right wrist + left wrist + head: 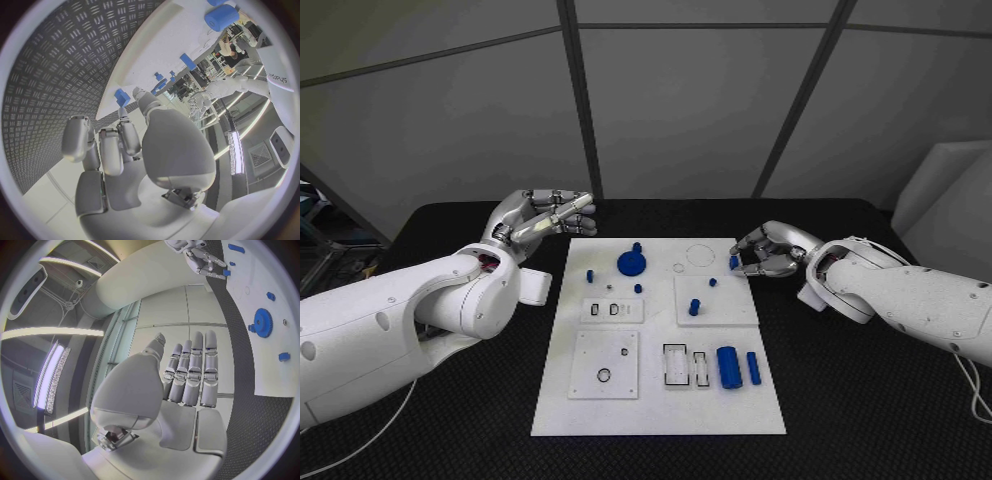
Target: Assemble the parts on the task board
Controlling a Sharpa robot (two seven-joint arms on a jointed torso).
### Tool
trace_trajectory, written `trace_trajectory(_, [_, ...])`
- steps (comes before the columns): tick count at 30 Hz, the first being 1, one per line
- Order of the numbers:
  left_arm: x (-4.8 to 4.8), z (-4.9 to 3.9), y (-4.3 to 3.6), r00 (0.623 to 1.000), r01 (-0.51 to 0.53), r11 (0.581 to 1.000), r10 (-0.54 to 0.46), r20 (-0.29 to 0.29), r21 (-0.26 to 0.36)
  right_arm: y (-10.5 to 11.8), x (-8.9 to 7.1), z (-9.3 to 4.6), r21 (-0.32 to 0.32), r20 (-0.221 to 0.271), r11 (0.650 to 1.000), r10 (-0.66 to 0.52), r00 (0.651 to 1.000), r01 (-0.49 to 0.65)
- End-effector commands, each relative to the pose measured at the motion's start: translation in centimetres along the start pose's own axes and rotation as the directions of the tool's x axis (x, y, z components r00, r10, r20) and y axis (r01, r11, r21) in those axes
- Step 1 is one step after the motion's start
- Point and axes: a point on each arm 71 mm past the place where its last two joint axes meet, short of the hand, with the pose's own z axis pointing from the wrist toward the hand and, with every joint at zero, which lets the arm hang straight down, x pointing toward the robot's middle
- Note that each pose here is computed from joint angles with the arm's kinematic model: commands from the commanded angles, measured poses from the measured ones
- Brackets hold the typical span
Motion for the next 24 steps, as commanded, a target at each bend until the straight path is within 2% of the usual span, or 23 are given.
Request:
trace_trajectory(1, [0.13,0.03,-0.1,1.0,-0.003,1.0,0.003,-0.015,0.01,-0.06,-0.04,0.15,-0.001,0.002,1.0,-0.015,1.0,0.015])
trace_trajectory(24, [0.04,-0.03,-0.07,1.0,-0.002,1.0,0.002,-0.017,0.006,0.02,0.27,0.84,0.006,0.01,1.0,-0.013,1.0,0.013])
